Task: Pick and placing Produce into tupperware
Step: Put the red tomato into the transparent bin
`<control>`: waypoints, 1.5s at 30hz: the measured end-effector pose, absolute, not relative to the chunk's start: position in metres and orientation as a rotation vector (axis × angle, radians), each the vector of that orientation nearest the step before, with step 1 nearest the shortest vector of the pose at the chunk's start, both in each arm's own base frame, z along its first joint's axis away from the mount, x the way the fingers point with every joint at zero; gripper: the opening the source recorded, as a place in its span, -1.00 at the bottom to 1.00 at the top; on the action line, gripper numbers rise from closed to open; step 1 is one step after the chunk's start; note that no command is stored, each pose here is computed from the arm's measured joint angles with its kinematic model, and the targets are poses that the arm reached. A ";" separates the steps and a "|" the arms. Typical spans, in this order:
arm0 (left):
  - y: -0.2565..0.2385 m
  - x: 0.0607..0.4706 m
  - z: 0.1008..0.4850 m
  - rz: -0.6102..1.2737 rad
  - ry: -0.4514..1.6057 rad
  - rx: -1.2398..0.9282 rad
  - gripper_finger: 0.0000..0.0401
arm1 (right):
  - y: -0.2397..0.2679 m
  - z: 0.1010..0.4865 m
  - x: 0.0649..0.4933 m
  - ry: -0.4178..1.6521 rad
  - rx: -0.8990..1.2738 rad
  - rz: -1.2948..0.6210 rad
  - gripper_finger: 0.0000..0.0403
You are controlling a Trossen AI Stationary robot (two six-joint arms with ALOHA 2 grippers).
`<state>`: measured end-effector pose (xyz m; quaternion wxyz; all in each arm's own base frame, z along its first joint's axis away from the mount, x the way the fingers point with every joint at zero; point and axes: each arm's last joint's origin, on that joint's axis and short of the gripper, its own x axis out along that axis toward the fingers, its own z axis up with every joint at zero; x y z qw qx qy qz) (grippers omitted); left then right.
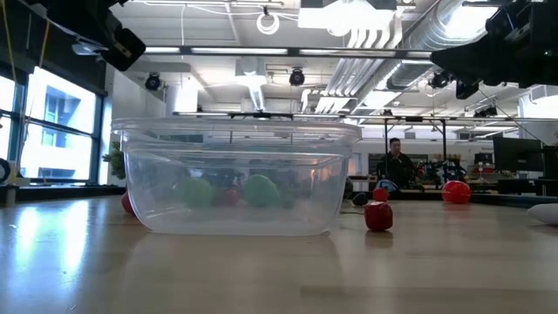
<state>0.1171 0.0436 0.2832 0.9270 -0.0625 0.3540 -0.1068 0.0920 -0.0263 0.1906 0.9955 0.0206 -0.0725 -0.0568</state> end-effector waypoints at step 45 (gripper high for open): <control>0.037 0.122 0.282 -0.101 0.790 -0.070 -0.93 | -0.175 0.301 0.187 1.010 0.751 -1.346 -0.97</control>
